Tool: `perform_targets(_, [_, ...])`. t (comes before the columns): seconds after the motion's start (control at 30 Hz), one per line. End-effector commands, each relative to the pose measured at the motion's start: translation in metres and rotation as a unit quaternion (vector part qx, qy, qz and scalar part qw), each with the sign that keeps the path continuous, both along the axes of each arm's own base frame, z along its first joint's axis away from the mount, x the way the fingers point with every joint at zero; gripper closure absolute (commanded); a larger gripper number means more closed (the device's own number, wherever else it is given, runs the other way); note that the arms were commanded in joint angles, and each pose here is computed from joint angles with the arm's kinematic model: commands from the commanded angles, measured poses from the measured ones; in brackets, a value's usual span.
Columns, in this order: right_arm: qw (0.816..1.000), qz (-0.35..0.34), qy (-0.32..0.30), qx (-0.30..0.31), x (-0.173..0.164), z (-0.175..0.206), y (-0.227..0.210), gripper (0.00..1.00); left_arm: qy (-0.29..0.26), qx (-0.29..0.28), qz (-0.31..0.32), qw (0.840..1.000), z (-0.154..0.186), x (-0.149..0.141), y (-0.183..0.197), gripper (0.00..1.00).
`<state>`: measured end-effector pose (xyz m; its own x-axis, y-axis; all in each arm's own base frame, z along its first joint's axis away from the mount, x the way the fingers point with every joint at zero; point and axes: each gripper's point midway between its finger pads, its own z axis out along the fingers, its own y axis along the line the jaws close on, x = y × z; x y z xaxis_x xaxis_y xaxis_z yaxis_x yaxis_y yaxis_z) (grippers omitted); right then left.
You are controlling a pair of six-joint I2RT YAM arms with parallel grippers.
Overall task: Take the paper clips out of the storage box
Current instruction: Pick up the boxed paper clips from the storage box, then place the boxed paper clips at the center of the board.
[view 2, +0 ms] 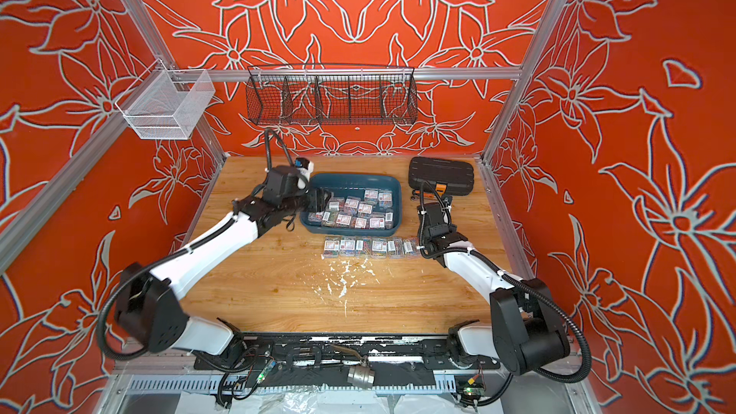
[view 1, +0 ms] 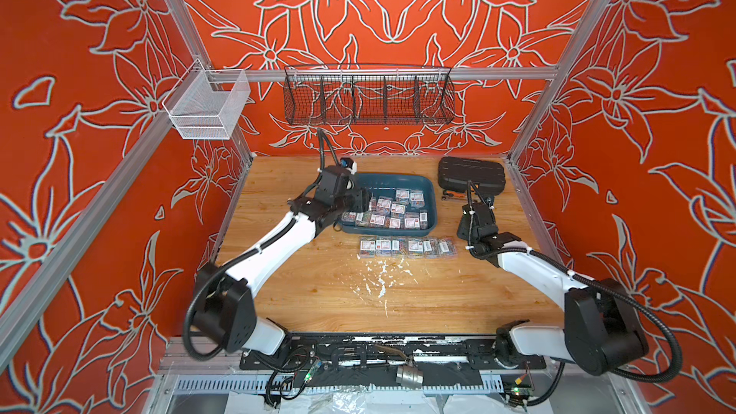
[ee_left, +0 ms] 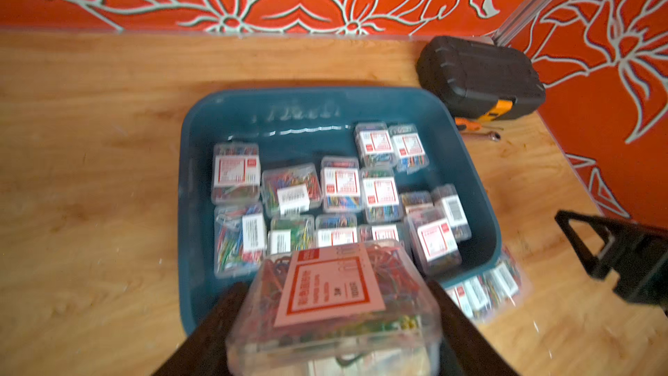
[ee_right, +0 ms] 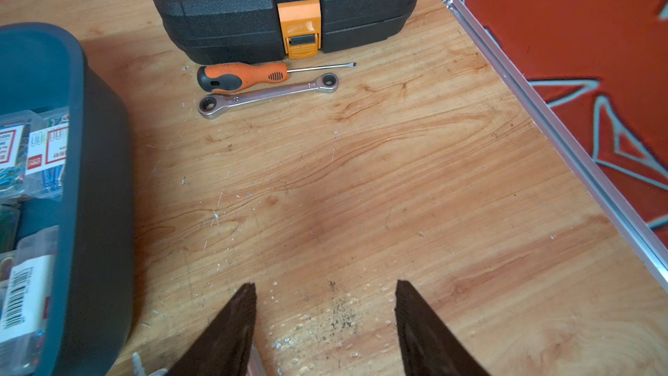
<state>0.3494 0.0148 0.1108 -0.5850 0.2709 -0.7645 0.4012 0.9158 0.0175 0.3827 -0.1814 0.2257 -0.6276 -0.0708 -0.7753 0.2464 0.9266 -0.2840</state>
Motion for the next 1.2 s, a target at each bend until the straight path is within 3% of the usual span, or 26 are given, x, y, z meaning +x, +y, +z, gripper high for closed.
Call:
perform_targets(0.0, [1.000, -0.003, -0.005, 0.001, 0.004, 0.007, -0.001, 0.37, -0.016, -0.024, -0.009, 1.000, -0.006, -0.034, 0.010, 0.39])
perform_targets(0.17, [1.000, -0.003, -0.002, 0.000, 0.005, 0.006, 0.000, 0.37, -0.023, -0.055, -0.040, 0.997, -0.034, -0.091, 0.021, 0.40])
perform_targets(0.3, [1.000, -0.005, -0.003, 0.000, 0.004, 0.006, -0.001, 0.37, -0.027, -0.092, -0.086, 0.992, -0.064, -0.118, 0.013, 0.40])
perform_targets(0.6, [1.000, 0.000, 0.003, 0.000, 0.007, 0.005, 0.001, 0.36, -0.005, -0.129, -0.120, 0.984, -0.117, -0.135, 0.002, 0.41])
perform_targets(0.87, [1.000, 0.003, 0.008, -0.001, 0.009, 0.004, 0.003, 0.36, 0.022, -0.088, -0.086, 0.992, -0.156, -0.128, 0.014, 0.41])
perform_targets(1.0, [1.000, 0.003, 0.008, 0.000, 0.008, 0.004, 0.002, 0.36, 0.025, -0.077, -0.080, 0.993, -0.167, -0.127, 0.017, 0.33])
perform_targets(1.1, [1.000, 0.002, 0.003, 0.001, 0.006, 0.005, 0.002, 0.35, 0.028, -0.074, -0.077, 0.994, -0.169, -0.127, 0.018, 0.11])
perform_targets(1.17, [1.000, 0.001, 0.001, 0.001, 0.006, 0.005, 0.002, 0.35, 0.036, -0.073, -0.065, 0.995, -0.170, -0.126, 0.021, 0.02])
